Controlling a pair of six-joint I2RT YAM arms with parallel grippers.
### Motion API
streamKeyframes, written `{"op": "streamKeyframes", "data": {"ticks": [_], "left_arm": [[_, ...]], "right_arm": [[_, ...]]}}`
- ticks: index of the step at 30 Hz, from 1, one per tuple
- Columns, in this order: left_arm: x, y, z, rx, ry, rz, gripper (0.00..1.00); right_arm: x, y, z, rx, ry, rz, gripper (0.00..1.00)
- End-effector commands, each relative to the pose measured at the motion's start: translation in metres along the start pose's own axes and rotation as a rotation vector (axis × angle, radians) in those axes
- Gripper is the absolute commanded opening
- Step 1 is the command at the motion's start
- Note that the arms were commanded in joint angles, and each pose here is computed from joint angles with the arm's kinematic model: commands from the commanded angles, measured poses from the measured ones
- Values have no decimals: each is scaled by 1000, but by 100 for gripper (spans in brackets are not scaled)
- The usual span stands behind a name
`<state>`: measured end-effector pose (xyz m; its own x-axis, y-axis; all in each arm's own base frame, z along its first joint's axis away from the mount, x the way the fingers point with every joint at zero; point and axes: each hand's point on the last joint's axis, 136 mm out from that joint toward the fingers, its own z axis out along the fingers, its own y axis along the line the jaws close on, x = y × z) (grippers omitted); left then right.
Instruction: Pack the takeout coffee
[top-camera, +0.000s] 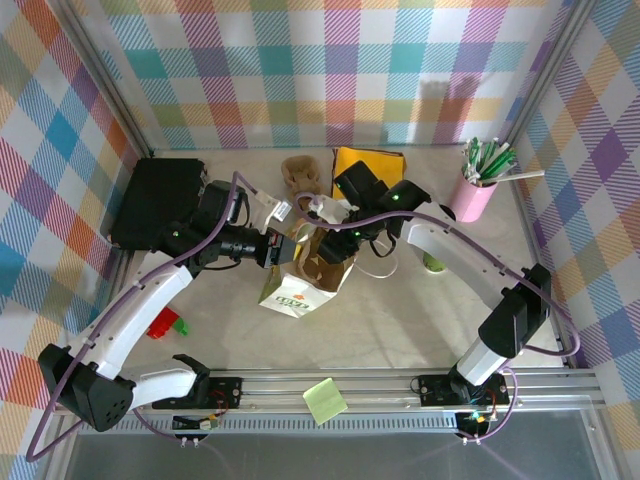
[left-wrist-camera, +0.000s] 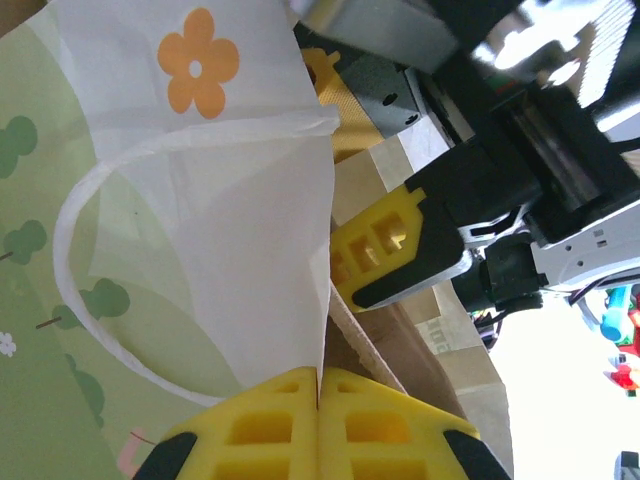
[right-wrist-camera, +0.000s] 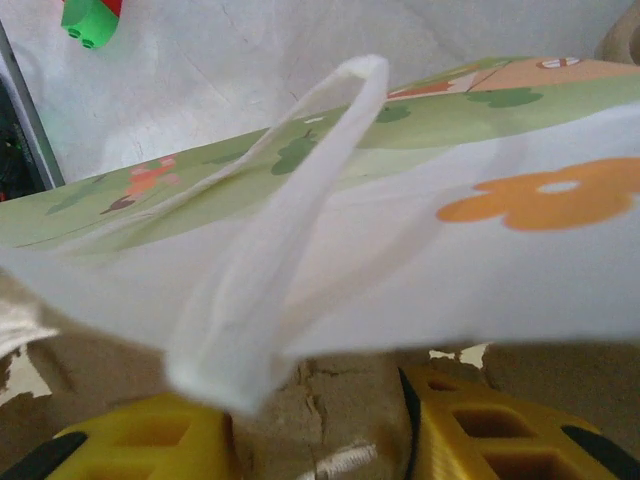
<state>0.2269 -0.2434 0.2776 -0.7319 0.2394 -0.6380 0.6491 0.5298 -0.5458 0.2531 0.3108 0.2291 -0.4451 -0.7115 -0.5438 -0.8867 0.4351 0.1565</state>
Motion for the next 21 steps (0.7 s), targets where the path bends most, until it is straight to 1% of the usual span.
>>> {"op": "streamKeyframes", "data": {"ticks": [1,6,11,14,17,21], "left_arm": [[6,-3,1,13,21,-24,0],[0,13,-4,-70,-20,-98,0],[-5,24,-7,-129,-60,-217,0],[-11,24,-9,-129,-98,-293,0],[-20,19,-8,-90,-137,-362,0],[-22,21,-6,-65,-178,-436,0]], "right_arm": [[-1,-5,9,10,-2,-13,43],[2,-5,1,29,4,-50,43],[6,-4,-7,37,34,-68,42],[11,-1,-11,32,61,-74,42],[15,4,-16,21,81,-83,42],[19,9,-22,9,102,-85,42]]}}
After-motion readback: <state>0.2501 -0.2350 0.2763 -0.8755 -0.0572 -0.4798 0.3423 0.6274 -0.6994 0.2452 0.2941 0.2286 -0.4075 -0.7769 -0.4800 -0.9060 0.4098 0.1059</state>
